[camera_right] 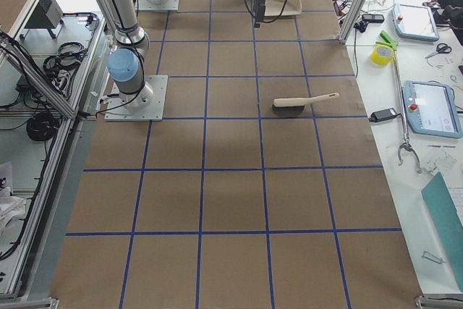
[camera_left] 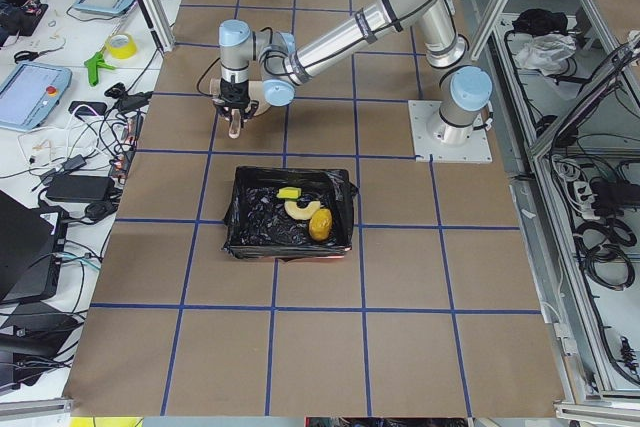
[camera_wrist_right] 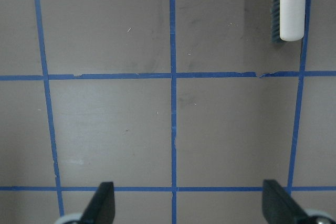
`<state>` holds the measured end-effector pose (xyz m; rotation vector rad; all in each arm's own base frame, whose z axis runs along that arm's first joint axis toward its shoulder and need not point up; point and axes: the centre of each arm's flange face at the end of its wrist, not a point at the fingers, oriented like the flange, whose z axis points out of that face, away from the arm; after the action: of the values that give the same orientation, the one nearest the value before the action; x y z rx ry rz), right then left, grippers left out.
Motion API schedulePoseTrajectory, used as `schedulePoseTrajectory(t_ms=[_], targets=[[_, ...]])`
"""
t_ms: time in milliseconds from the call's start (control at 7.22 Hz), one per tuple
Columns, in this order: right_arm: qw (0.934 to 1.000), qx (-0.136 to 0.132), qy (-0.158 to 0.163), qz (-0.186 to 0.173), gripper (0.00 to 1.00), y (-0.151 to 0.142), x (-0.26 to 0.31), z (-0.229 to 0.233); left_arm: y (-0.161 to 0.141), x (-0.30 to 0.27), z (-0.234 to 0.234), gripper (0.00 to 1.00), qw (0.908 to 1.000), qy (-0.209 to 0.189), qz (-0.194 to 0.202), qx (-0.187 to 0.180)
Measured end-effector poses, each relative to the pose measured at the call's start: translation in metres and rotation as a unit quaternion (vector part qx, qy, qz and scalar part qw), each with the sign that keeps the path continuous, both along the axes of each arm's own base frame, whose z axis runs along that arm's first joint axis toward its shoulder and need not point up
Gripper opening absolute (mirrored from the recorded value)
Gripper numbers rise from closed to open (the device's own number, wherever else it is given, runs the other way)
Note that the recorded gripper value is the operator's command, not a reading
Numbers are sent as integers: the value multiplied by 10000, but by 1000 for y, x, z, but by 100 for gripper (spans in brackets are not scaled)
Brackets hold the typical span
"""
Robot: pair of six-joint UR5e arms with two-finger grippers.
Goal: Sweep and dump trash into bin
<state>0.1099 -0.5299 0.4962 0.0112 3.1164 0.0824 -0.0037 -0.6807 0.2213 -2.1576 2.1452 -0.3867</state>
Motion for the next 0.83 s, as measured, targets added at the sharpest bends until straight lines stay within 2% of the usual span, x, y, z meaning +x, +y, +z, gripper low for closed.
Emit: schedulePoseTrajectory(t_ms=[139,277,416,831], targets=[[10000,2,0,0,100,0,0,0,2,-2,0,0,10000,-31,-29,20],[10000,4,0,0,100,0,0,0,2,-5,0,11,10000,-45,-61,26],[10000,8,0,0,100,0,0,0,2,-11,-1,55,9999,-55,-117,32],[10000,17,-1,0,100,0,0,-1,3,-17,0,65,9997,-88,-236,48]])
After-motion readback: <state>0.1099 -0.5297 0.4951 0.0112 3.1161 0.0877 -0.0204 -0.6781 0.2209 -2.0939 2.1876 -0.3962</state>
